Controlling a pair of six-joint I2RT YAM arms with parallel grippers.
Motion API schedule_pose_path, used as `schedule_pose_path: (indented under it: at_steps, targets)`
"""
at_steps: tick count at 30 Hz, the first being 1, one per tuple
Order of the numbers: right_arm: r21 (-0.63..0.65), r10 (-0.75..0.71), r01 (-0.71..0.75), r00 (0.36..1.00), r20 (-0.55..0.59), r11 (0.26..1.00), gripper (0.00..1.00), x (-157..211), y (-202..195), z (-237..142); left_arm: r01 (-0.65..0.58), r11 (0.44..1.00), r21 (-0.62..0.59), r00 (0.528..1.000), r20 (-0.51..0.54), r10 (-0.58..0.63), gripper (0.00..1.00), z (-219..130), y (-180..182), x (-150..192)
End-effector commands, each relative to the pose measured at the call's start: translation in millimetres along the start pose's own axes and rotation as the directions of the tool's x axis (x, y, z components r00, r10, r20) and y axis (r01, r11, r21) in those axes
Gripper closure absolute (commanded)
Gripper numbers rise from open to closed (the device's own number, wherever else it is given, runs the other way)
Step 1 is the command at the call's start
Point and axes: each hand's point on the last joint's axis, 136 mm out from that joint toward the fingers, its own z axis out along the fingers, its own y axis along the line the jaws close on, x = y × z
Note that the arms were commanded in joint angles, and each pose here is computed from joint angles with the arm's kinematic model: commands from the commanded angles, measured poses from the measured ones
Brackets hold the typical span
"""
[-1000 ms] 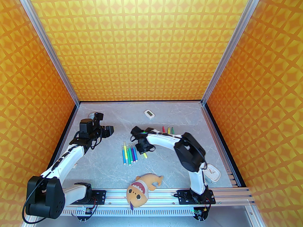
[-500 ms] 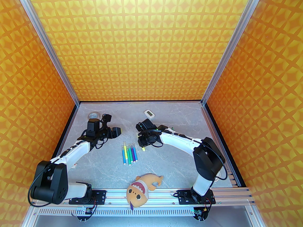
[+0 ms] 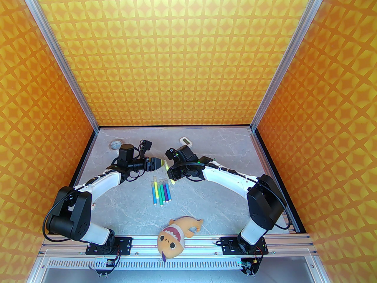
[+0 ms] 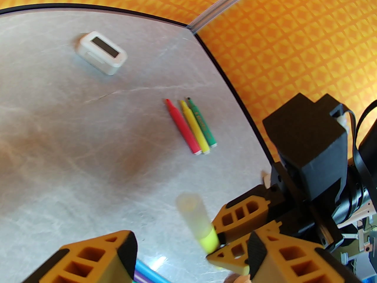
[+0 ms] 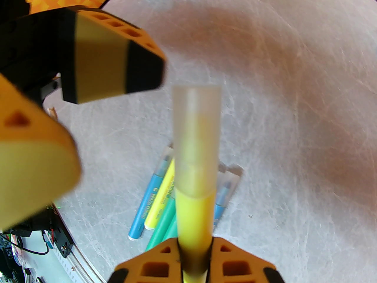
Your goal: Open the pen caps
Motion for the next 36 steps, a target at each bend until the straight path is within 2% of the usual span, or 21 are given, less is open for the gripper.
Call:
schedule_pose_path:
  at_steps: [1, 17, 25, 32, 34, 36]
  targets:
    - [-0.061, -0.038, 0.042, 0.997, 0.067, 0.997, 1.0, -13.5, 14.3, -13.9, -0.01, 0.998, 0.055, 1.0, -0.002, 0.01, 0.34, 4.9, -12.4, -7.5]
    - [-0.104, -0.07, 0.078, 0.994, 0.083, 0.991, 1.0, -16.2, 23.1, -16.8, -0.006, 0.993, 0.114, 1.0, -0.013, 0.007, 0.48, 16.3, -23.8, -11.5]
    - [-0.1, -0.08, 0.09, 0.992, 0.099, 0.991, 1.0, -19.1, 23.7, -19.6, -0.002, 0.992, 0.124, 1.0, -0.017, 0.004, 0.61, 17.8, -25.5, -11.8]
    - [-0.096, -0.083, 0.092, 0.992, 0.098, 0.991, 1.0, -17.6, 22.2, -17.5, 0.002, 0.992, 0.129, 1.0, -0.014, 0.0, 0.79, 18.4, -27.3, -15.3]
    - [-0.088, -0.082, 0.091, 0.992, 0.099, 0.992, 0.96, -17.2, 20.4, -16.9, 0.005, 0.991, 0.131, 1.0, -0.012, -0.003, 0.81, 18.6, -27.3, -16.4]
    - [-0.084, -0.085, 0.093, 0.991, 0.101, 0.992, 0.89, -16.5, 19.2, -15.6, 0.006, 0.991, 0.136, 1.0, -0.008, -0.005, 0.83, 18.9, -28.3, -18.0]
